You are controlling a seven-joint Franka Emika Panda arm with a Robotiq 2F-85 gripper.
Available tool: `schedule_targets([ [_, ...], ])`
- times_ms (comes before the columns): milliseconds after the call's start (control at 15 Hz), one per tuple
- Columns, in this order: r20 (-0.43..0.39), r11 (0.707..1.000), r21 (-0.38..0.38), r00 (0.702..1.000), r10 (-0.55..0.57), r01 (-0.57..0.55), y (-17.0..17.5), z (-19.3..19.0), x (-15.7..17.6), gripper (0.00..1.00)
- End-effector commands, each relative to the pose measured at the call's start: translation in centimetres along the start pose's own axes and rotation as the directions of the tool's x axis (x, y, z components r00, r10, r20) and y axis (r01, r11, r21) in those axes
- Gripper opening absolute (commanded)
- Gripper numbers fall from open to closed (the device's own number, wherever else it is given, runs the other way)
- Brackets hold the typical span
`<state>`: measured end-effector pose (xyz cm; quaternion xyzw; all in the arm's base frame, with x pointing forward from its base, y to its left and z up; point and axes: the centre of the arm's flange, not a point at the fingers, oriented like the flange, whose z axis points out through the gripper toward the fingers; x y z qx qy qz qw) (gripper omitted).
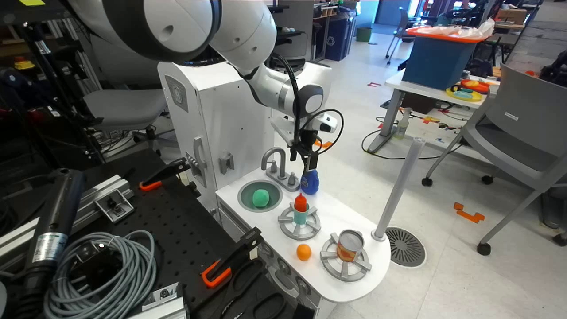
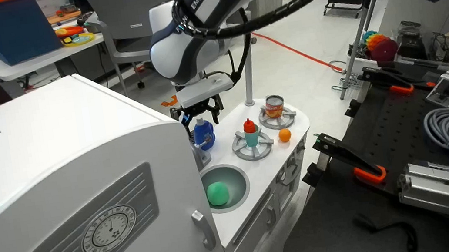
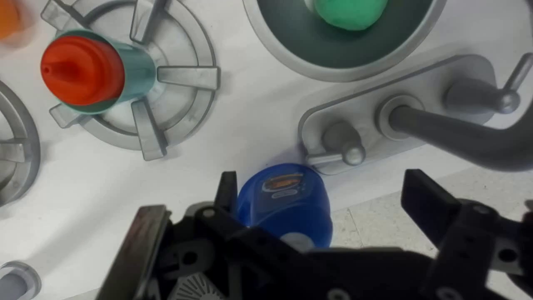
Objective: Push the blue bottle to the left
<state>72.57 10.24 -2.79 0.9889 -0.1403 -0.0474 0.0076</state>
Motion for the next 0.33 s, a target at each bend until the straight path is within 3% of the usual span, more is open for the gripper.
schedule_targets([
  [0, 0.091, 0.999, 0.052, 0.996, 0.001, -0.006, 2.5, -3.6, -5.4, 1.00],
  [67, 0.035, 1.000, 0.010, 0.999, -0.003, 0.003, -0.1, -0.7, -1.0, 1.00],
  [267, 0.067, 1.000, 0.016, 0.998, -0.001, 0.000, 0.4, -1.7, -1.8, 1.00],
])
